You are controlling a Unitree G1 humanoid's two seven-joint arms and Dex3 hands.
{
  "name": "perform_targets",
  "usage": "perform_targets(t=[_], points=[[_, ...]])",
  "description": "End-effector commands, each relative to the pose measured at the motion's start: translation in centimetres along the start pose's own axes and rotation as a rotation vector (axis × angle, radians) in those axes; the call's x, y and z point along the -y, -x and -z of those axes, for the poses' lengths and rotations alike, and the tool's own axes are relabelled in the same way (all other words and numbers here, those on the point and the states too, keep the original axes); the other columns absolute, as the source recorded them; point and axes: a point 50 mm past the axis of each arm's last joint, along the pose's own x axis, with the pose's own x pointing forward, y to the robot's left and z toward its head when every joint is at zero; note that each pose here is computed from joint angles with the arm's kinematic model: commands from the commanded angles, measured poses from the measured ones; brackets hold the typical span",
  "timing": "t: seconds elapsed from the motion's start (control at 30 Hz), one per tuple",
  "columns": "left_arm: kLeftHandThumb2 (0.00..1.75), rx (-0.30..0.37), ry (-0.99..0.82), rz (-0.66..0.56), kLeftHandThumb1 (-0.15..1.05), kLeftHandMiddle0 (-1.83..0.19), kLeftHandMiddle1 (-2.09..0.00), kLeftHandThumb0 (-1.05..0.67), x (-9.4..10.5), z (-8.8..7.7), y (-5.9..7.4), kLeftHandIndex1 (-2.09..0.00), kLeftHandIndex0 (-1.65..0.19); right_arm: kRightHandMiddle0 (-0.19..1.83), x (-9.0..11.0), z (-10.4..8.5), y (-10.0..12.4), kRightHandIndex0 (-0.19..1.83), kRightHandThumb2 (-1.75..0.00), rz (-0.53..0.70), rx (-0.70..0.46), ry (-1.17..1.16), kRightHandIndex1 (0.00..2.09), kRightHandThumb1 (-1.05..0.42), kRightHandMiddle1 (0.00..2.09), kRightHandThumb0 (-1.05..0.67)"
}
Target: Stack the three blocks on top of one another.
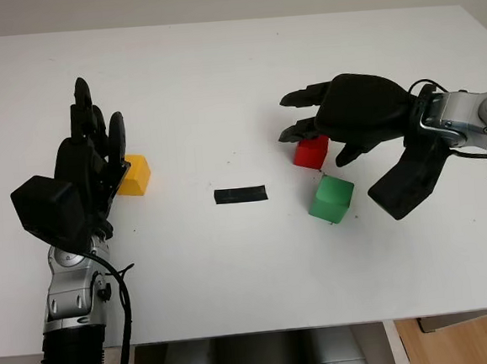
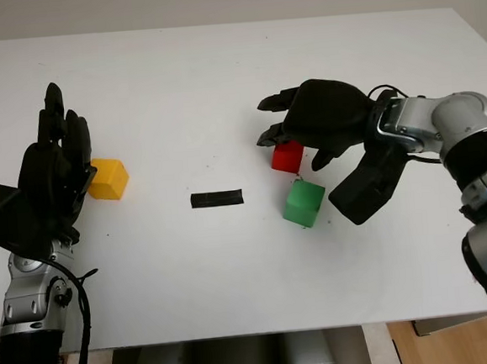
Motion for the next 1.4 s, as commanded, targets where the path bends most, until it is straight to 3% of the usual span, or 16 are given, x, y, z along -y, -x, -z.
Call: perform_targets(t=[0.0,0.13,0.47,0.53,0.6,0.93,1.1,1.37], points=[[0.52,0.013,-0.011,-0.005,1.05,0.17,-0.05,-0.72,-0.3,-0.2,0.2,-0.05,0.16,0.61,0.4,0.4,0.0,0.35,-0.05,0.007,-0.009,0.021,0.06,-0.80,0.12,-0.47],[0.52,0.014,-0.013,0.001,1.05,0.17,-0.05,-0.72,-0.3,-0.2,0.3,-0.05,0.16,0.63,0.3,0.4,-0.1,0.37,-0.06,0.035,-0.010,0.049,0.07,-0.81,0.12,-0.46],[0.53,0.014,-0.019,0.000,1.05,0.18,-0.05,-0.71,-0.3,-0.2,0.4,-0.05,0.17,1.01,0.2,0.5,-0.2,0.54,-0.06,0.146,-0.002,0.112,0.10,-0.84,0.37,-0.37],[0.54,0.014,-0.023,0.000,1.05,0.18,-0.05,-0.70,-0.3,-0.2,0.4,-0.05,0.17,0.89,0.3,0.6,-0.2,0.56,-0.05,0.149,-0.004,0.120,0.07,-0.84,0.69,-0.35],[0.54,0.012,-0.023,0.001,1.05,0.18,-0.05,-0.71,-0.3,-0.2,0.4,-0.05,0.17,0.80,0.3,0.7,-0.2,0.57,-0.05,0.148,-0.009,0.126,0.06,-0.83,0.84,-0.36],[0.48,0.004,-0.021,0.000,1.05,0.16,-0.06,-0.71,-0.2,-0.1,0.4,-0.06,0.14,0.73,0.7,1.6,0.2,0.52,-0.06,0.160,-0.084,0.033,0.04,-0.83,0.87,-0.38],[0.47,0.006,-0.013,-0.004,1.05,0.16,-0.06,-0.70,-0.2,-0.1,0.4,-0.06,0.14,0.69,1.4,2.3,0.2,0.45,-0.07,0.152,-0.182,-0.221,0.01,-0.88,0.83,-0.35],[0.46,0.003,-0.017,-0.002,1.05,0.16,-0.05,-0.72,-0.1,0.0,0.4,-0.06,0.13,0.61,3.4,3.3,-0.2,0.39,-0.05,0.208,-0.253,-0.520,0.03,-0.88,0.99,-0.31]])
